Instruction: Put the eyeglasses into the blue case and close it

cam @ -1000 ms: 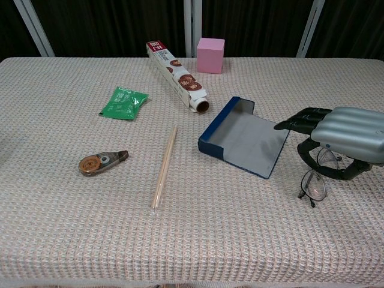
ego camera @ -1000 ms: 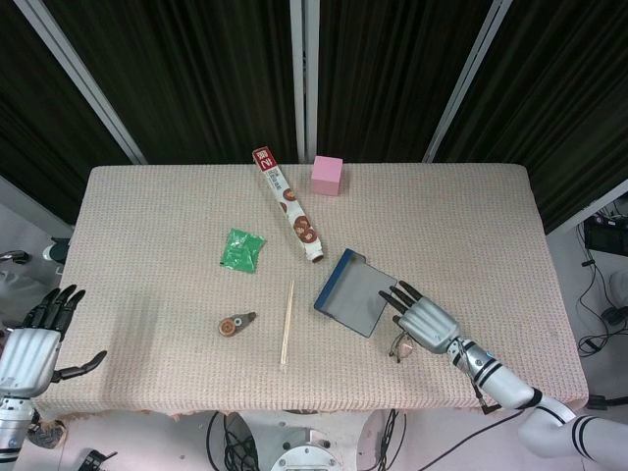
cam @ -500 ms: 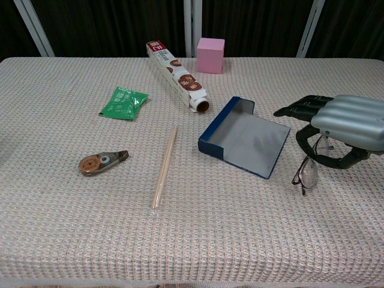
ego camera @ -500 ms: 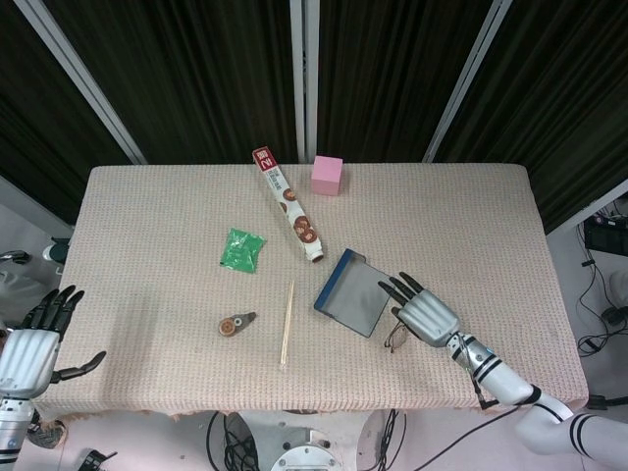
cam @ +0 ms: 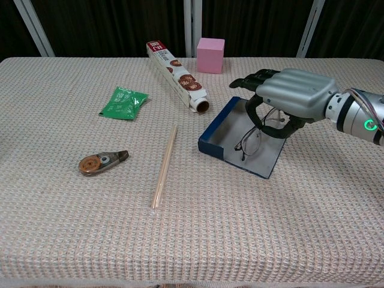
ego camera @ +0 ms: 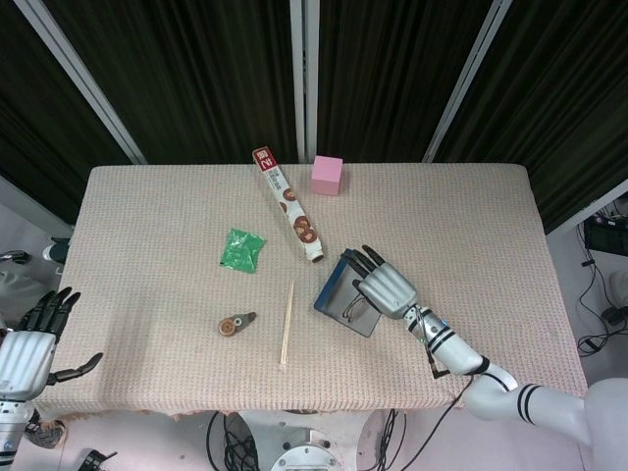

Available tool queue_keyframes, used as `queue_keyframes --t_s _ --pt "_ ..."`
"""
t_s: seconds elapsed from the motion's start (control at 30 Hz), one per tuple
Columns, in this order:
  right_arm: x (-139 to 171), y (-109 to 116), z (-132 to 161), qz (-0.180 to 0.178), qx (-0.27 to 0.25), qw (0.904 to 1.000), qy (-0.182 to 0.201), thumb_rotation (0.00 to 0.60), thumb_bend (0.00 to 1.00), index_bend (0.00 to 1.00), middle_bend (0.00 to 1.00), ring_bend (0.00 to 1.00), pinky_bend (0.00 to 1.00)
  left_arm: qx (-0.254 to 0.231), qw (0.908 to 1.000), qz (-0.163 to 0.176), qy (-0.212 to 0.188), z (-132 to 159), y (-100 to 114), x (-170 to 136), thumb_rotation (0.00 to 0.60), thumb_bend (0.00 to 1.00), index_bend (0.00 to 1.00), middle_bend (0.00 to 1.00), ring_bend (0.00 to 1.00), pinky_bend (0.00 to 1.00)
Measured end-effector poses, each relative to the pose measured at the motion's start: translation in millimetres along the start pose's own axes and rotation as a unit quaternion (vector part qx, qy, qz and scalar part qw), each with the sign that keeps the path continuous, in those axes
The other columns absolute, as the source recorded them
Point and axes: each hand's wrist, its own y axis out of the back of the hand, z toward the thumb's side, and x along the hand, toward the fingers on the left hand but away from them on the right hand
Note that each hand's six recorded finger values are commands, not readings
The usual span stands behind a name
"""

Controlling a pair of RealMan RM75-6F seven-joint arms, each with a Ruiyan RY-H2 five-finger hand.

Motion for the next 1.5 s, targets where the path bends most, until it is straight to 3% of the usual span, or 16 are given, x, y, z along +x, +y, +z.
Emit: queue_keyframes --t_s 0.5,0.57,0.83,0.93,1.1,1.27,1.5 --pt "-37.6 -0.6 18.2 0.005 0.010 0.9999 0.001 0.600 0.37 0.65 0.00 0.00 0.00 -0.002 0.9999 0.001 0.010 -9.9 1.7 -2.1 0.341 0.16 0.03 0.05 0.05 0.22" --pt "-39.0 -0.5 19.2 0.002 0.006 1.0000 0.001 0.600 0.37 0.59 0.00 0.00 0.00 -0.002 0.9999 0.002 0.011 -10.9 2.7 -2.3 0.340 0.16 0.03 0.05 0.05 0.22" --pt "-40.9 0.0 21.7 -0.014 0.016 0.9997 0.013 0.600 0.30 0.10 0.00 0.00 0.00 -0.005 0.9999 -0.003 0.009 -12.6 3.1 -3.0 0.340 0.16 0.03 0.05 0.05 0.22" --pt "-40.8 -1.2 21.8 -0.016 0.022 0.9995 0.018 0.600 0.29 0.01 0.00 0.00 0.00 -0.006 0.9999 -0.003 0.009 -12.7 3.2 -3.1 0.341 0.16 0.03 0.05 0.05 0.22" --pt "-39.1 0.7 22.1 -0.027 0.021 0.9992 0.022 0.600 0.28 0.00 0.00 0.00 0.00 -0.006 0.9999 -0.002 0.010 -12.8 3.9 -3.5 0.343 0.16 0.03 0.05 0.05 0.22" --pt "-26.2 3.4 14.6 -0.043 0.012 0.9986 0.027 0.600 0.18 0.00 0.00 0.00 0.00 -0.006 0.9999 -0.002 0.012 -13.5 4.3 -5.0 0.343 0.16 0.03 0.05 0.05 0.22" --pt "15.1 -14.9 -12.4 -0.013 0.030 0.9989 0.032 0.600 0.10 0.00 0.00 0.00 0.00 -0.009 0.9999 -0.006 0.012 -12.3 -0.5 -5.8 0.353 0.16 0.03 0.05 0.05 0.22"
